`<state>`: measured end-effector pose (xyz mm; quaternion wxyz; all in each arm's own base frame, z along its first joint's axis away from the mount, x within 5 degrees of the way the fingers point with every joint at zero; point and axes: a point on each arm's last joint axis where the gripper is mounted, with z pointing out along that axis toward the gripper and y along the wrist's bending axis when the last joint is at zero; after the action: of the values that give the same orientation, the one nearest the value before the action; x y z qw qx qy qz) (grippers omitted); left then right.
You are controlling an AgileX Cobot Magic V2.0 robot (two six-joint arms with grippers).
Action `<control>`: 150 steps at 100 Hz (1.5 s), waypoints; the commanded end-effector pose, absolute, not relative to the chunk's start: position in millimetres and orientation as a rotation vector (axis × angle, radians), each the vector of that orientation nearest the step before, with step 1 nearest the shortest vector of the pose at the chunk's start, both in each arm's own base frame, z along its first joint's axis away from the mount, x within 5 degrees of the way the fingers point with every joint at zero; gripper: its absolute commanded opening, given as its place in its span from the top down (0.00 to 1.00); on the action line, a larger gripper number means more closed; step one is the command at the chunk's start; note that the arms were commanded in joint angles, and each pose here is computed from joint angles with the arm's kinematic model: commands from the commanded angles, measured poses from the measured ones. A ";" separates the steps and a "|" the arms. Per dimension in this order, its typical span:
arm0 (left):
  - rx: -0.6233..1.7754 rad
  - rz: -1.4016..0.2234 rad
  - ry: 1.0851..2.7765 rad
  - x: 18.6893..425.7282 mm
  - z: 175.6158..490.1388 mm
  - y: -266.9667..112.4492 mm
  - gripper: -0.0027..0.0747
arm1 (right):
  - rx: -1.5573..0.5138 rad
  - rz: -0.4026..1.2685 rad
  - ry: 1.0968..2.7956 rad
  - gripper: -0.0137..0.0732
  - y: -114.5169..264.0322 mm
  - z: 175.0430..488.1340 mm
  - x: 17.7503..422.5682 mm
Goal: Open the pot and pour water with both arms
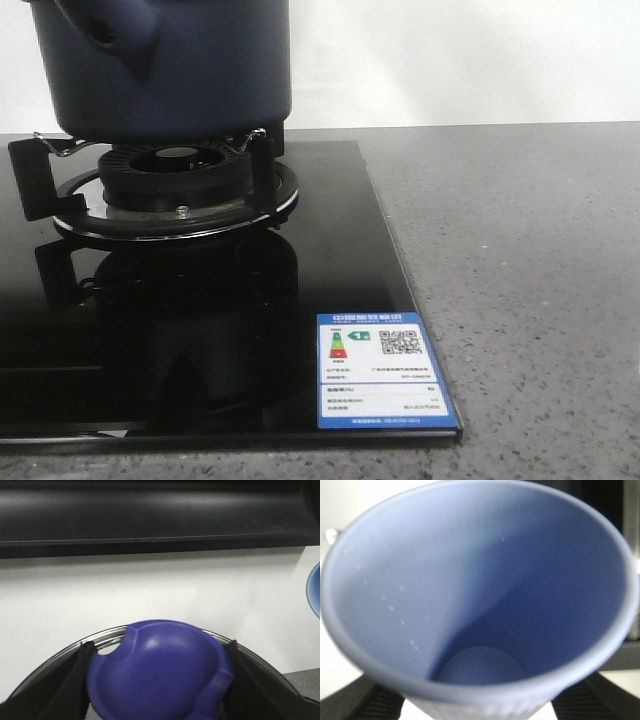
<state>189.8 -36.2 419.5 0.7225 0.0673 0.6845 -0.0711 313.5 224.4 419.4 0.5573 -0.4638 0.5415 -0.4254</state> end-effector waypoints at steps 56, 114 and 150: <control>0.115 -0.141 1.372 180.7 443.3 -31.9 0.53 | -0.602 -0.454 1.451 0.41 128.1 505.7 252.8; 0.115 -0.141 1.372 180.7 443.3 -31.9 0.53 | -0.393 -0.253 1.530 0.41 41.6 420.2 180.5; 0.115 -0.141 1.373 180.7 443.2 -31.9 0.53 | -0.392 -0.213 1.679 0.41 24.6 335.2 162.7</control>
<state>189.7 -36.4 418.8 0.7199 0.0692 0.6869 -0.0708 164.7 23.4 337.1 0.6319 -0.1558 0.7521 -0.1037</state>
